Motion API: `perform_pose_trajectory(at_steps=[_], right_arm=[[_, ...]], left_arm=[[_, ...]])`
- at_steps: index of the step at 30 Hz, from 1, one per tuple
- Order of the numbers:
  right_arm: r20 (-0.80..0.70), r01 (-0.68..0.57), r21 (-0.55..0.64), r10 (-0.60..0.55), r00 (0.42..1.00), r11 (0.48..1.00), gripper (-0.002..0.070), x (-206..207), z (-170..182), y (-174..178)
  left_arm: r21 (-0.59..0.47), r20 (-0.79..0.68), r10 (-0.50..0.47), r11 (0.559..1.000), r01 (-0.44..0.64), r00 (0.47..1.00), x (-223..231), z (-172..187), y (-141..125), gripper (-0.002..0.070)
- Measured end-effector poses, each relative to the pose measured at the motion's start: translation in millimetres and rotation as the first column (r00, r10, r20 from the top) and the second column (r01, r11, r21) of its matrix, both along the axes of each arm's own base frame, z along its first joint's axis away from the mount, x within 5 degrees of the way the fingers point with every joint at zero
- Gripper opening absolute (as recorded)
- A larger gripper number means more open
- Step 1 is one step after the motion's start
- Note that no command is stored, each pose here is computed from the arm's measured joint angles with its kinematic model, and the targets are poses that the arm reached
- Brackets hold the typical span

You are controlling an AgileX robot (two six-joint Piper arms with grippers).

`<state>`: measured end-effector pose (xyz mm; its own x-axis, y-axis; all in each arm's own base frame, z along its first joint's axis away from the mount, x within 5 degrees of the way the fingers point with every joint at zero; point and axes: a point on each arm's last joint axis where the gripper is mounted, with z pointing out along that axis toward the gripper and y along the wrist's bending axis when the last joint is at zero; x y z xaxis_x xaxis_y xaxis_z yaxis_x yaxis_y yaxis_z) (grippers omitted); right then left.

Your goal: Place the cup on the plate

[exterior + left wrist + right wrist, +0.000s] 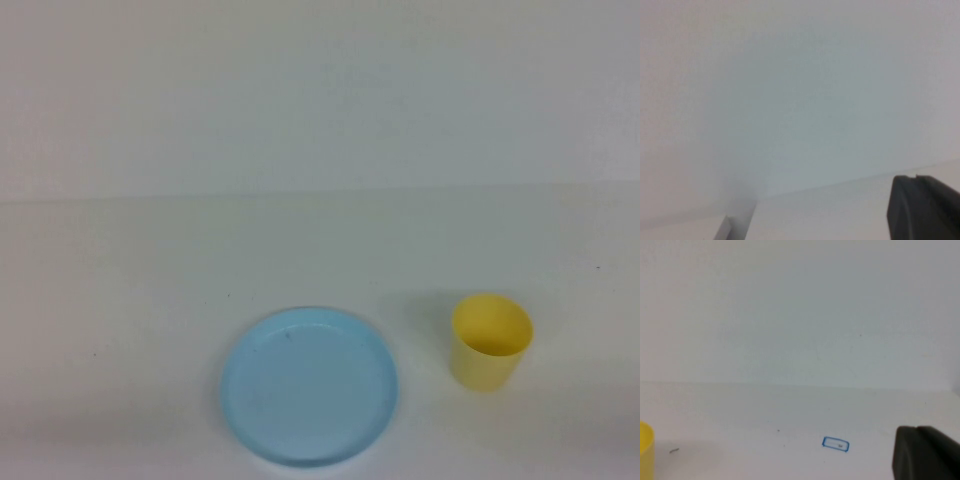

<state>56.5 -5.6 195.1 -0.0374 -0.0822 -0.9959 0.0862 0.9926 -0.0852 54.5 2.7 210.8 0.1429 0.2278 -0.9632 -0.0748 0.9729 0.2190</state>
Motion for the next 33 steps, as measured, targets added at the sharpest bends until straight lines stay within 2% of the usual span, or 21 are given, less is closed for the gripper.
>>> perform_pose_trajectory(at_steps=[19, 23, 28, 29, 30, 32, 33], right_arm=[[0.005, -0.001, 0.000, 0.001, 1.000, 1.000, 0.0015, 0.0, 0.5, 0.1], [0.056, -0.009, -0.007, 0.009, 0.998, 1.000, 0.0015, 0.1, 5.1, 0.8], [0.202, -0.031, -0.027, 0.036, 0.979, 0.999, 0.0015, -1.1, 18.6, 3.2], [0.227, -0.035, -0.032, 0.041, 0.973, 0.999, 0.0015, -1.5, 20.9, 3.7], [0.249, -0.038, -0.034, 0.046, 0.968, 0.999, 0.0015, -1.9, 22.9, 4.1], [0.275, -0.042, -0.039, 0.051, 0.960, 0.998, 0.0015, -2.5, 25.3, 4.6], [0.280, -0.043, -0.040, 0.052, 0.959, 0.998, 0.0015, -2.6, 25.8, 4.7]], left_arm=[[-0.006, 0.006, 0.000, 1.000, 0.000, 1.000, -0.1, 0.5, 0.1, 0.0001], [-0.017, -0.018, -0.005, 1.000, 0.005, 1.000, 0.4, -1.7, -0.2, 0.0001], [-0.124, -0.012, -0.015, 0.992, 0.014, 1.000, 0.3, -1.6, 0.3, 0.0001], [-0.179, -0.002, -0.021, 0.984, 0.020, 1.000, 0.2, -1.1, 0.7, 0.0001], [-0.254, 0.006, -0.028, 0.967, 0.029, 1.000, 0.2, -0.8, 1.0, 0.0001], [-0.441, 0.020, -0.051, 0.896, 0.054, 0.999, 0.2, -1.2, 1.4, 0.0001], [-0.454, 0.009, -0.059, 0.889, 0.057, 0.998, 0.4, -2.4, 0.8, 0.0001]])
